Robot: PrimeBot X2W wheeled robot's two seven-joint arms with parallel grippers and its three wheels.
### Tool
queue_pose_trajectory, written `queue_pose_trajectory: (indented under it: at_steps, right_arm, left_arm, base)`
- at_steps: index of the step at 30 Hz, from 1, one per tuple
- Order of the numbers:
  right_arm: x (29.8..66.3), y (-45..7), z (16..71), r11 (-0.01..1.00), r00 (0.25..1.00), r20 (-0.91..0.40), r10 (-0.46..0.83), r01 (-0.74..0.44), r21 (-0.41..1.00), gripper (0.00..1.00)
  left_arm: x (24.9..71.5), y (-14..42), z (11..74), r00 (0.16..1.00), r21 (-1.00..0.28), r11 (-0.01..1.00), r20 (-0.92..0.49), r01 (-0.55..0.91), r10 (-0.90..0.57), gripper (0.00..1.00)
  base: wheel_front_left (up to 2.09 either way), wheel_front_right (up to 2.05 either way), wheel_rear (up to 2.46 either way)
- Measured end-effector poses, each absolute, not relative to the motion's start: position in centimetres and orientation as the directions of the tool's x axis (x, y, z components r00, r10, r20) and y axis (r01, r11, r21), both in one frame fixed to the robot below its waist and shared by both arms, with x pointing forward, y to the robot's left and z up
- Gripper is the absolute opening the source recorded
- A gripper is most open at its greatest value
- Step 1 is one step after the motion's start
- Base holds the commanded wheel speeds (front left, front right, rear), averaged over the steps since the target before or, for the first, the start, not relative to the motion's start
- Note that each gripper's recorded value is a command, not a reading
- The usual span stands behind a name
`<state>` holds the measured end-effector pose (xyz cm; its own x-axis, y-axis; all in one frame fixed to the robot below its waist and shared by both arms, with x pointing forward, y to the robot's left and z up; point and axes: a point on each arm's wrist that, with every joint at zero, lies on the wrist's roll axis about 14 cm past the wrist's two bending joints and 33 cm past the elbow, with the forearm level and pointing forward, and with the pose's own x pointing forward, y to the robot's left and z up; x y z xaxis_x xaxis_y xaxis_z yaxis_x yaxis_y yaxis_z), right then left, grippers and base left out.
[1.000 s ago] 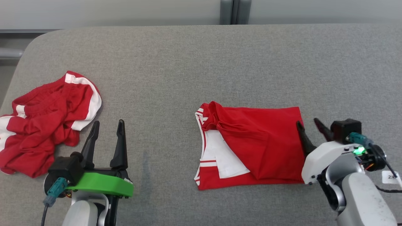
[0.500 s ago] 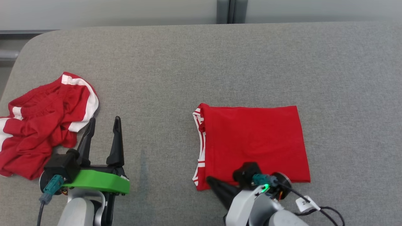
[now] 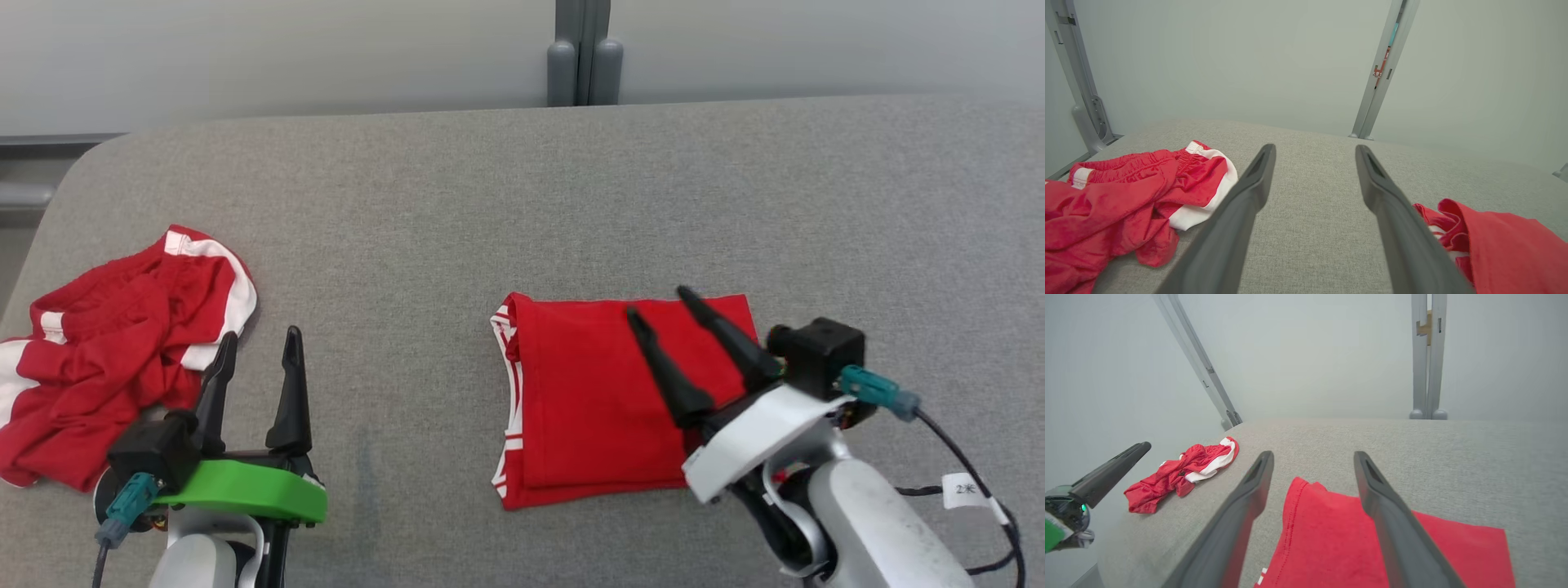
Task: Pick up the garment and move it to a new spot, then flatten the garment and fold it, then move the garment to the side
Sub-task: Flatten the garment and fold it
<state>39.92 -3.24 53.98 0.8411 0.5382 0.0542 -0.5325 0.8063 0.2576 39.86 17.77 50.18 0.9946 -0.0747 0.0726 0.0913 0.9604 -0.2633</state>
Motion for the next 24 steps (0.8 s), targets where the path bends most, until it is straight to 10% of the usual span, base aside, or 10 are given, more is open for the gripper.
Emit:
queue_pose_trajectory:
  at_steps: [11,24]
  right_arm:
    - [40.9,-16.2,54.7,0.973,0.980,0.052,0.194,-0.199,0.120,1.00]
    - [40.0,-19.2,52.8,0.986,0.993,-0.025,0.117,-0.112,0.125,1.00]
  left_arm:
    - [38.9,17.2,51.1,0.991,-0.264,0.958,0.096,0.113,-0.090,1.00]
    - [38.6,16.7,49.4,0.994,-0.259,0.959,0.038,0.111,-0.105,1.00]
  base:
    - [0.00,0.00,0.00]
    - [0.00,0.00,0.00]
